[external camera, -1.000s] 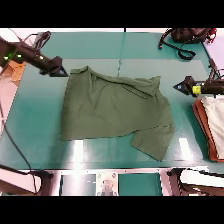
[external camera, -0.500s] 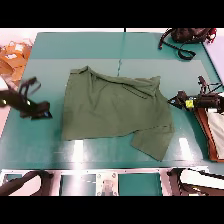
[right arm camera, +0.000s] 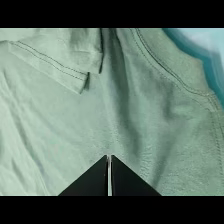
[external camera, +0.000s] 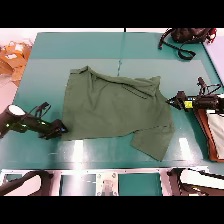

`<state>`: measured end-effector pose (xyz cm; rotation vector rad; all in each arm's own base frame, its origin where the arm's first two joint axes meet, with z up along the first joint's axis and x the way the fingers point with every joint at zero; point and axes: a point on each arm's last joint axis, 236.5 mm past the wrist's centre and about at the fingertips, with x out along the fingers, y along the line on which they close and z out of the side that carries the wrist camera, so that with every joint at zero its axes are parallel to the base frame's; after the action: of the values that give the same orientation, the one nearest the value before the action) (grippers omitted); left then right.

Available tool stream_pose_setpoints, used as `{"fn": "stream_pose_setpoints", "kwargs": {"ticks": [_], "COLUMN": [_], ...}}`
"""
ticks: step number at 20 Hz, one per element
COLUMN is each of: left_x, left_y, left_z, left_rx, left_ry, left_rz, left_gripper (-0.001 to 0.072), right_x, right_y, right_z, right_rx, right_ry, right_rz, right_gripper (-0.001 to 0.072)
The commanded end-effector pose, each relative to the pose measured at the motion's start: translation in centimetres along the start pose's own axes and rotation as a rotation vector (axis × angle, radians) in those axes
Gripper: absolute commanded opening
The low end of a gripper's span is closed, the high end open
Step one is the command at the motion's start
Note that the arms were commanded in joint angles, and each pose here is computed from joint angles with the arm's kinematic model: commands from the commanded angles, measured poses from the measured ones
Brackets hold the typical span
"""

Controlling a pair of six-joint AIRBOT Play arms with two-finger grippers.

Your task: Fold the shirts.

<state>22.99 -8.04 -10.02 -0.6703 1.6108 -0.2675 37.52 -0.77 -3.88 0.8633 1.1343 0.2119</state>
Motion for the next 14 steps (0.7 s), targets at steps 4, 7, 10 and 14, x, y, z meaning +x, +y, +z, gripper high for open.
{"fn": "stream_pose_setpoints", "kwargs": {"ticks": [4,7,10,14], "left_x": [0.5,-1.9,-2.7,-2.8], "left_y": [-0.9,1.2,2.1,2.0], "left_z": [1.5,3.7,4.7,5.4], "left_rx": [0.098,0.174,0.209,0.23], "left_ry": [-0.01,-0.03,-0.054,-0.08], "left_rz": [-0.054,0.1,0.159,0.157], "left_gripper": [0.0023,0.0023,0.0023,0.0023], "right_x": [-0.1,-1.3,-3.9,-5.8], "right_y": [0.5,0.6,-2.1,-6.7], "right_z": [-0.6,-0.6,-0.9,-5.1], "right_rx": [0.006,0.008,0.036,0.141], "right_ry": [0.027,0.014,0.001,0.108], "right_rz": [0.022,0.025,-0.096,-0.28], "right_gripper": [0.0039,0.0029,0.0014,0.0252]}}
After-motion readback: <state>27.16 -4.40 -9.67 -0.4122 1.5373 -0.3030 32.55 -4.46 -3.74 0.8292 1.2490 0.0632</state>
